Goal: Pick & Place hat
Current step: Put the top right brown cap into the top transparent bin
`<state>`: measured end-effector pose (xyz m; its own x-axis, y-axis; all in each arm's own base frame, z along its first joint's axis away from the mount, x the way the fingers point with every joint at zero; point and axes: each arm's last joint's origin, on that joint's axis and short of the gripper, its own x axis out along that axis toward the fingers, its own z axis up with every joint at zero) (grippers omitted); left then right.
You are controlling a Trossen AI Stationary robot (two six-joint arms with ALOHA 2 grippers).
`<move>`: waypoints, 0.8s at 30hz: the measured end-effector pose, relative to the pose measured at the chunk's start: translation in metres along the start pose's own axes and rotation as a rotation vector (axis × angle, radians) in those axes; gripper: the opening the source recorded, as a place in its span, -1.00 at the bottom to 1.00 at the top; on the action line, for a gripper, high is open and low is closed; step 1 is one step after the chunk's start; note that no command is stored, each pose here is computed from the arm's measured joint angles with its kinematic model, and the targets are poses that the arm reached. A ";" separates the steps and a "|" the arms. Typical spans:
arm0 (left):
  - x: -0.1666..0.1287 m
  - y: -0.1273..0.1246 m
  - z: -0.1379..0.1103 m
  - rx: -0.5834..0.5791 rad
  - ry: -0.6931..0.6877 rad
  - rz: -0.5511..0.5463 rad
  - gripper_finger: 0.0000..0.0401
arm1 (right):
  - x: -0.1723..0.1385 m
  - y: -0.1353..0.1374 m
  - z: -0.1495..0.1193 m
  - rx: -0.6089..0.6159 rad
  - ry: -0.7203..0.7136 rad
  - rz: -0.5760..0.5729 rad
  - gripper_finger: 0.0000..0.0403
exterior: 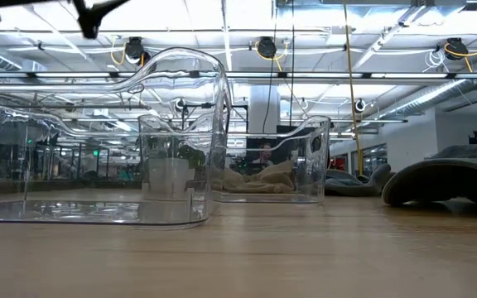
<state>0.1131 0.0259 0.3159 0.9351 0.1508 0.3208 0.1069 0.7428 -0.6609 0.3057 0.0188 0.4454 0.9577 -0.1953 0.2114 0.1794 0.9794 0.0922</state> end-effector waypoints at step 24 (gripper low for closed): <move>0.144 -0.061 0.063 -0.048 0.094 -0.204 0.89 | -0.006 0.015 0.028 -0.137 -0.181 0.094 -1.00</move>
<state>0.2201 0.0433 0.4451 0.9195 -0.0620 0.3882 0.3109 0.7192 -0.6214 0.2962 0.0333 0.4728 0.9179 -0.0966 0.3848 0.1319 0.9891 -0.0662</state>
